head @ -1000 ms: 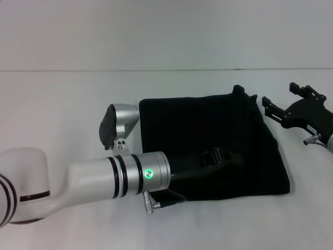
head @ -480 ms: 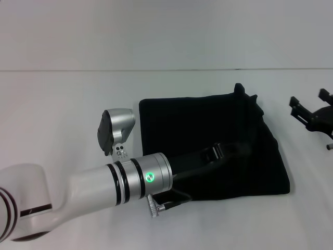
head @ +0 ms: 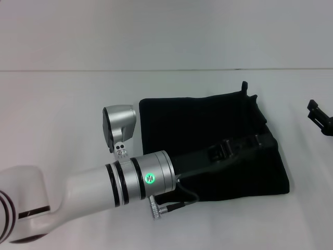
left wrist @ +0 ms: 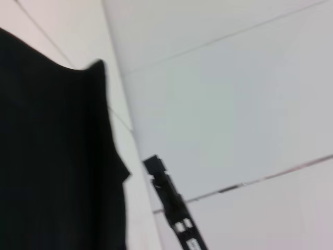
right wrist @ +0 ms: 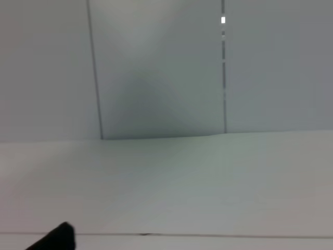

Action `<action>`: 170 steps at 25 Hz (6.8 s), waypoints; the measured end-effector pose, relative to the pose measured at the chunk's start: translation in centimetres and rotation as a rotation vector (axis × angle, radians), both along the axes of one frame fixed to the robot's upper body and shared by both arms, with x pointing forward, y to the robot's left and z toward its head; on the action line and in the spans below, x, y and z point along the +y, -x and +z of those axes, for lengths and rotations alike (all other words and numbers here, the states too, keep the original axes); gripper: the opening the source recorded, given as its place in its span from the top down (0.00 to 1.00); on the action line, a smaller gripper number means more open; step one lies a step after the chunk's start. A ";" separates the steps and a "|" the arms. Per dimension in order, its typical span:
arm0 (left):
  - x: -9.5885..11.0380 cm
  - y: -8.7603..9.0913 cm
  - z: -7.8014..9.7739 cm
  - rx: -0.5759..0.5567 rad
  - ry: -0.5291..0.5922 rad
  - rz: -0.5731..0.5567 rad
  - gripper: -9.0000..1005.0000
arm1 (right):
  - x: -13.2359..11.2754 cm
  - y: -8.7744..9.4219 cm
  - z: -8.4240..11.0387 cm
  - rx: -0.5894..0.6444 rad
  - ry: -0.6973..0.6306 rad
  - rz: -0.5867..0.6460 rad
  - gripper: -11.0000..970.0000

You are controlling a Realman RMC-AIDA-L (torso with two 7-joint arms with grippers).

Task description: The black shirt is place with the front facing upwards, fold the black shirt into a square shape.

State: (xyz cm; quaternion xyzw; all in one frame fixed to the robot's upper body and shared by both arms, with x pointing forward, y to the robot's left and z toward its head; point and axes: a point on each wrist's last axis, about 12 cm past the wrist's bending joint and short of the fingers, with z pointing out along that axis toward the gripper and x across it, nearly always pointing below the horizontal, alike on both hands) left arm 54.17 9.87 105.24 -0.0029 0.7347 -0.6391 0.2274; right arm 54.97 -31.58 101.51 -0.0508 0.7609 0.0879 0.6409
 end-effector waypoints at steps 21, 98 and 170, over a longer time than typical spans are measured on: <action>12.7 3.2 1.1 -0.775 -0.188 0.022 0.06 | 5.1 4.1 2.9 -0.077 -0.243 0.666 0.13; 18.5 -2.3 1.5 0.037 -0.338 0.144 0.06 | 0.5 9.9 -1.2 -0.047 0.095 0.531 0.13; 11.2 -6.5 0.5 0.080 -0.539 0.179 0.89 | 0.4 10.5 -0.9 -0.086 0.082 0.530 0.13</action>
